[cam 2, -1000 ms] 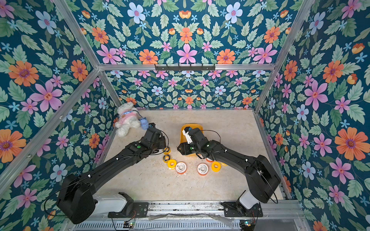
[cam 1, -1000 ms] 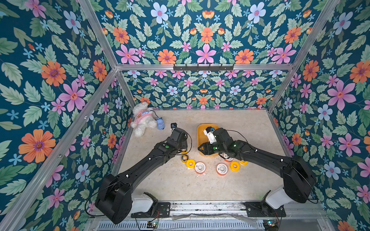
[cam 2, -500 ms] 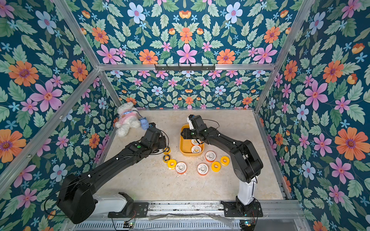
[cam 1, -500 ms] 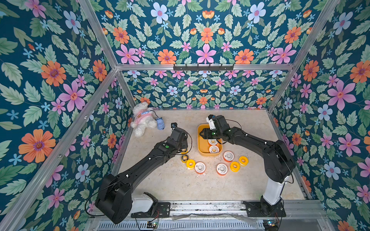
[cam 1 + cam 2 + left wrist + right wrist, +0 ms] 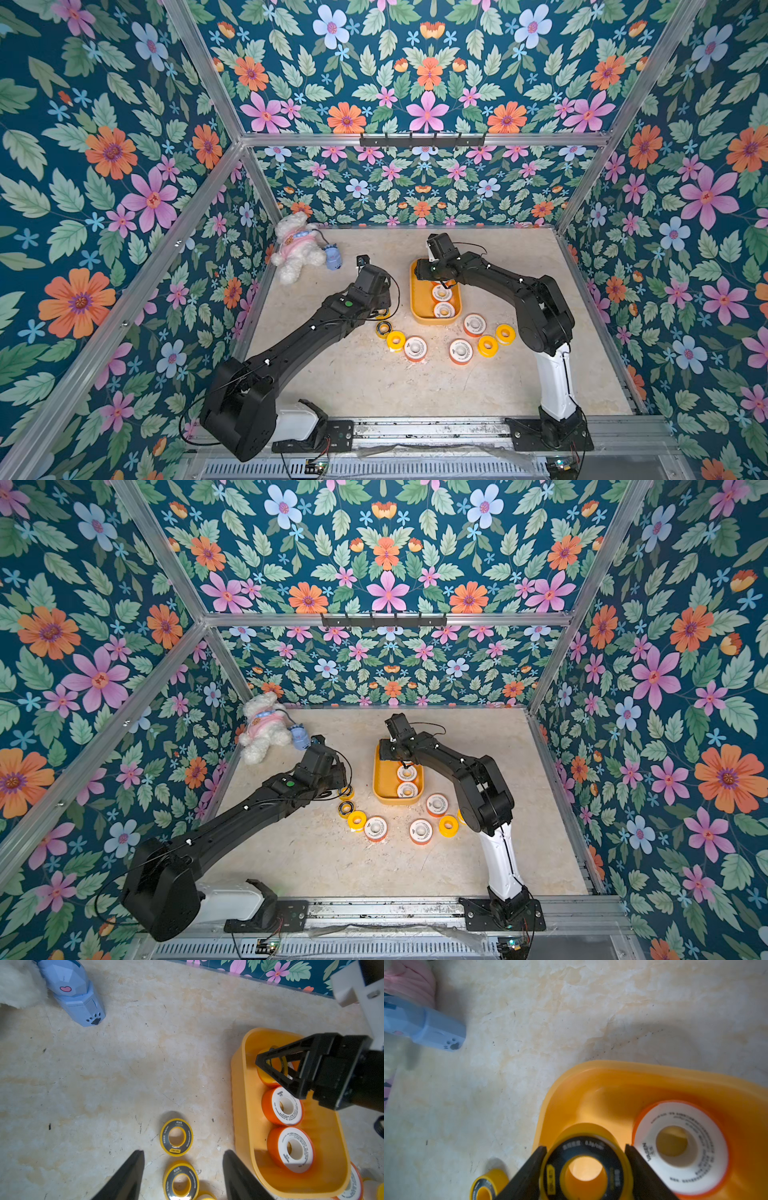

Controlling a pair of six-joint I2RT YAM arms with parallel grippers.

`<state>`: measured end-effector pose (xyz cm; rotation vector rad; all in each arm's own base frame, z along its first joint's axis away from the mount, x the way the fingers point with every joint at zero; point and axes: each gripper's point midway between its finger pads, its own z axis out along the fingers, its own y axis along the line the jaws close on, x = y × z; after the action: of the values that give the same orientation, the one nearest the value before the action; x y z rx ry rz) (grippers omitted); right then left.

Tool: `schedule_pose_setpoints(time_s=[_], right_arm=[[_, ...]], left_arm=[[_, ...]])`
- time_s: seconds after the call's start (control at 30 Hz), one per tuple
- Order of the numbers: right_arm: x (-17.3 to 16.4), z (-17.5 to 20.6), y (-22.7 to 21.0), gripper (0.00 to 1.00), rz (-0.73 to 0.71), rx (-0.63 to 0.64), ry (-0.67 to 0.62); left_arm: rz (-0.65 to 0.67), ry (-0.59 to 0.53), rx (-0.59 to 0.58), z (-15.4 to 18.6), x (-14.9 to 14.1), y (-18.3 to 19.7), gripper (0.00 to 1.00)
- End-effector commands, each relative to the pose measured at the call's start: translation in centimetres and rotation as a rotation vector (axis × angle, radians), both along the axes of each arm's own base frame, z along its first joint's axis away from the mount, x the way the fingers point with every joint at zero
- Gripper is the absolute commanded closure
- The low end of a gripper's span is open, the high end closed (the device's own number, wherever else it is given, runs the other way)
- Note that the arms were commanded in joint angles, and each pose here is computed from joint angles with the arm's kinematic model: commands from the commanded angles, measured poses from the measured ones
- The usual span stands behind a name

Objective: Put the sealing tape into the storage box
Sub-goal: Place the sealing tape in the storage box.

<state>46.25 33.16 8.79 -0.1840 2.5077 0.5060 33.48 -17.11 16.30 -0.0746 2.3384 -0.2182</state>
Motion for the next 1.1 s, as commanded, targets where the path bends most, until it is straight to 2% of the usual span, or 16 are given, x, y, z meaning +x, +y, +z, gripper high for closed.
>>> schedule_pose_setpoints(time_s=[0.0,0.6,1.07], right_arm=[[0.4,-0.9,-0.9,0.38,-0.038,-0.069,0.016],[1.4,-2.6,-0.5,0.34,-0.031,-0.113,0.044],[1.5,-2.0,-0.3,0.29,-0.026,-0.114,0.040]], left_arm=[[0.011,-0.020,-0.001,0.5,0.4,0.1,0.34],[0.018,-0.018,0.003,0.3,0.3,0.3,0.34],[0.016,-0.022,-0.002,0.6,0.4,0.2,0.34]])
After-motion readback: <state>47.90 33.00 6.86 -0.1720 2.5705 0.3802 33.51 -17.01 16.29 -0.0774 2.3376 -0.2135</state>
